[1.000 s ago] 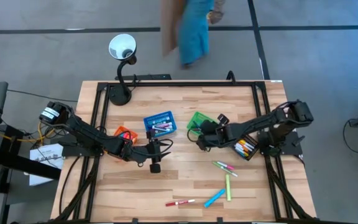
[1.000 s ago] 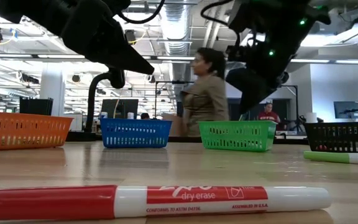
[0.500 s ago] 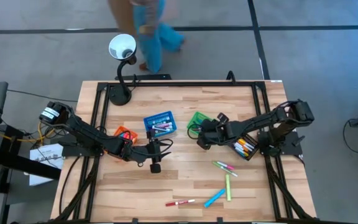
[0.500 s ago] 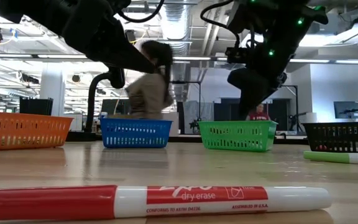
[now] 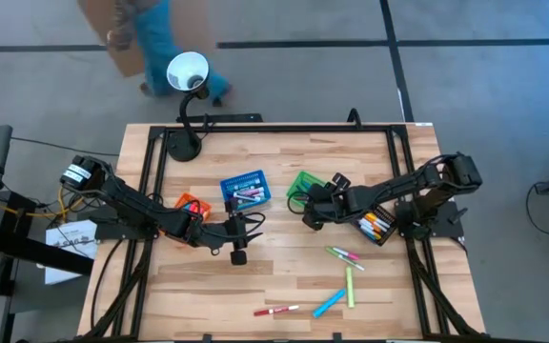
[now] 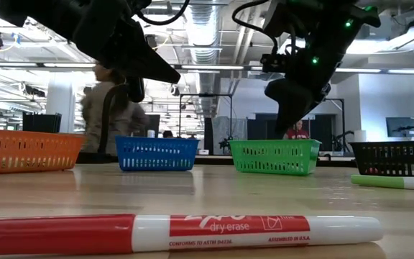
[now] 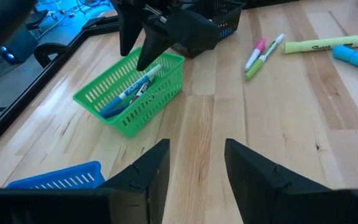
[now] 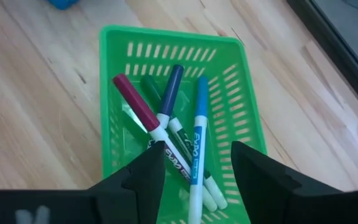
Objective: Pick & Place Markers
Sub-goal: Put the large light green marker pen into the green basket
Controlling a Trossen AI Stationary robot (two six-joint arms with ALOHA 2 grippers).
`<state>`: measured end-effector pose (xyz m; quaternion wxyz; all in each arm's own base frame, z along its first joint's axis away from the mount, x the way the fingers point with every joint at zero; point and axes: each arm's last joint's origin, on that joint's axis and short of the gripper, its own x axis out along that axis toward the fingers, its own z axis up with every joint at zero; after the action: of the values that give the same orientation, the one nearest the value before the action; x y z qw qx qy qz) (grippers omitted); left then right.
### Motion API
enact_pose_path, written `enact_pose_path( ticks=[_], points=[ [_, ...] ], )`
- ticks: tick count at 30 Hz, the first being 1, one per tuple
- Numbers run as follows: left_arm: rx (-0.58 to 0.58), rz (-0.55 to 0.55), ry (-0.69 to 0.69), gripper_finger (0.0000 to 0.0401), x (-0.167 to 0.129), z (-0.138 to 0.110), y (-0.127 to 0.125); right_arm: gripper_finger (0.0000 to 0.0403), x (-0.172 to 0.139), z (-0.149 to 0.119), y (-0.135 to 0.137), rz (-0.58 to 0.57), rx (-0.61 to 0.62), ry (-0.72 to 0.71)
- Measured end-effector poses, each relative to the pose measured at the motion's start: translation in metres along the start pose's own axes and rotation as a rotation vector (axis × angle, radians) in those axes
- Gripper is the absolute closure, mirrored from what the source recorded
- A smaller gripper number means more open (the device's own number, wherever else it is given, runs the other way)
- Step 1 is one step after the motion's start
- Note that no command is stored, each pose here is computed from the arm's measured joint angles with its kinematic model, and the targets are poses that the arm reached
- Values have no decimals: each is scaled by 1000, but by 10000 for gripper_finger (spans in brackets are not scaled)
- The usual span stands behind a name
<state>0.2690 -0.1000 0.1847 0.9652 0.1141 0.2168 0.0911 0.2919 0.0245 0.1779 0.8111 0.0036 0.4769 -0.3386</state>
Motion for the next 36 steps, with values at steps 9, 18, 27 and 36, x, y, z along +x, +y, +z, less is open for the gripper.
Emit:
enact_pose_path(
  ticks=[9,18,27,36],
  points=[
    [0,0,-1,251,0,0,0,237,-4,3,2,70,-2,45],
    [-1,0,-2,251,0,0,0,247,-41,19,31,498,65,154],
    [-4,0,-6,251,0,1,0,249,-76,-9,65,676,-84,182],
    [-5,0,-7,251,0,1,0,252,-88,-9,79,773,-78,92]
  ],
)
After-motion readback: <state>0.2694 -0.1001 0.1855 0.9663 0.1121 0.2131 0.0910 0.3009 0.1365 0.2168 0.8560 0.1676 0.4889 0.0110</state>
